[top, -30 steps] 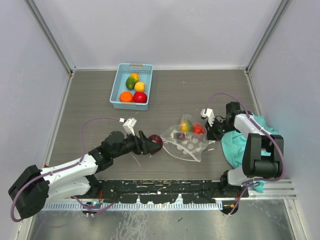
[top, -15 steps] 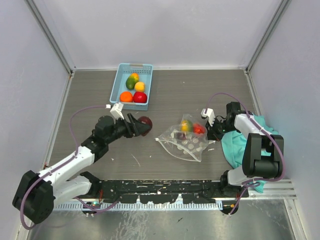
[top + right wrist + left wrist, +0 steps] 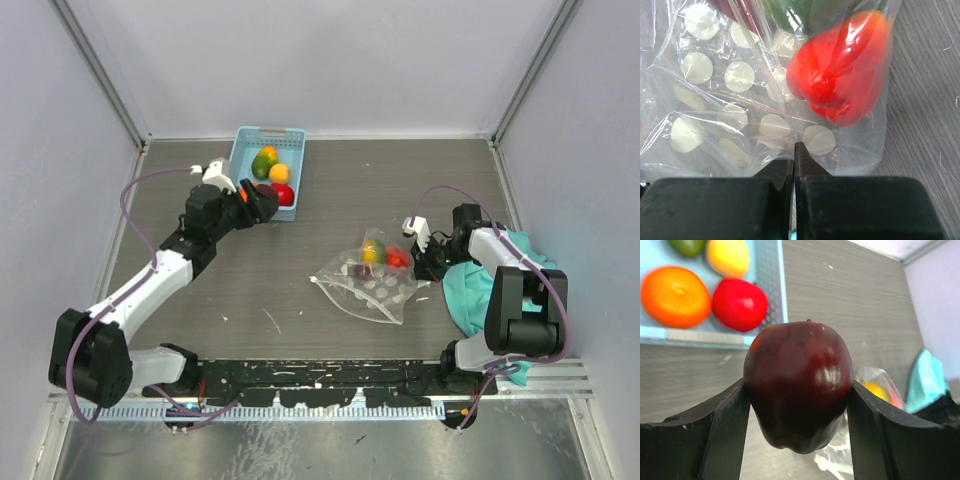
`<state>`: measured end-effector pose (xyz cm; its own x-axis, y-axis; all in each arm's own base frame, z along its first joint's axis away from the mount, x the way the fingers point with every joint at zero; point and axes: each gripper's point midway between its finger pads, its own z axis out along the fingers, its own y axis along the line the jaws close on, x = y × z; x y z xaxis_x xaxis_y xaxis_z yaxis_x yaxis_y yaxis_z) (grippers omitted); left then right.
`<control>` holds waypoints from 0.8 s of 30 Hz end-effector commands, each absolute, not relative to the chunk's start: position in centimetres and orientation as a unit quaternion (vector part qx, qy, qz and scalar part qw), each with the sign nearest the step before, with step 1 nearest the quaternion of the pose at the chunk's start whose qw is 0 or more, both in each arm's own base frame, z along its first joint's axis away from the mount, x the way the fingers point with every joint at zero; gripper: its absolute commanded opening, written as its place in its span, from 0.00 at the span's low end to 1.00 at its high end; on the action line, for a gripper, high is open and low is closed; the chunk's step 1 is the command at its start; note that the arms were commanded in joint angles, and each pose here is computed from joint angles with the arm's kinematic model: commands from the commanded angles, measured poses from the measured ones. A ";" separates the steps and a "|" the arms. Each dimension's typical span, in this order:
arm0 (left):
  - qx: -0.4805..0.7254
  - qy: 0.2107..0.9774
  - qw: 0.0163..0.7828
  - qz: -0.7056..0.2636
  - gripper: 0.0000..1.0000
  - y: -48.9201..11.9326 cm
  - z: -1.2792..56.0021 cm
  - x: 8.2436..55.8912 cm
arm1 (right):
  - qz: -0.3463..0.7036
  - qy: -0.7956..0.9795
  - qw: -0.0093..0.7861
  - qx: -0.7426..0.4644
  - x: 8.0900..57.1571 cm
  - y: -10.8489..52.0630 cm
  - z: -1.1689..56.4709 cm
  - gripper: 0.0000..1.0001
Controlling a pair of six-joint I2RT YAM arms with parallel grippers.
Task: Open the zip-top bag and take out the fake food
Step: Place the fake fruit in the bin.
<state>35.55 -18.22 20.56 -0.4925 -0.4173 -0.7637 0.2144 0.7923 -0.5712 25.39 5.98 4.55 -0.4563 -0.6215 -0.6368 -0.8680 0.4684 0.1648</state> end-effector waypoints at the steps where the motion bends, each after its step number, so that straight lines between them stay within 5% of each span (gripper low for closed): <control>1: -0.092 0.813 0.535 -0.210 0.23 -15.2 21.2 39.8 | 0.240 0.810 0.283 -0.455 26.5 6.2 5.9 0.04; 17: -0.062 0.885 0.460 0.032 0.19 -11.8 17.3 50.4 | 0.245 0.810 0.284 -0.450 26.6 6.3 6.4 0.07; 24: 0.005 0.887 0.436 0.153 0.40 -9.9 16.3 54.4 | 0.243 0.814 0.281 -0.447 26.8 6.2 6.4 0.08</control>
<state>52.87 -12.52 14.65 -0.6108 -0.0101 -0.7917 -0.1165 0.9902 0.0773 25.47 6.04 4.76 -0.4703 -0.6082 -0.6394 -0.8596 0.4797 0.1761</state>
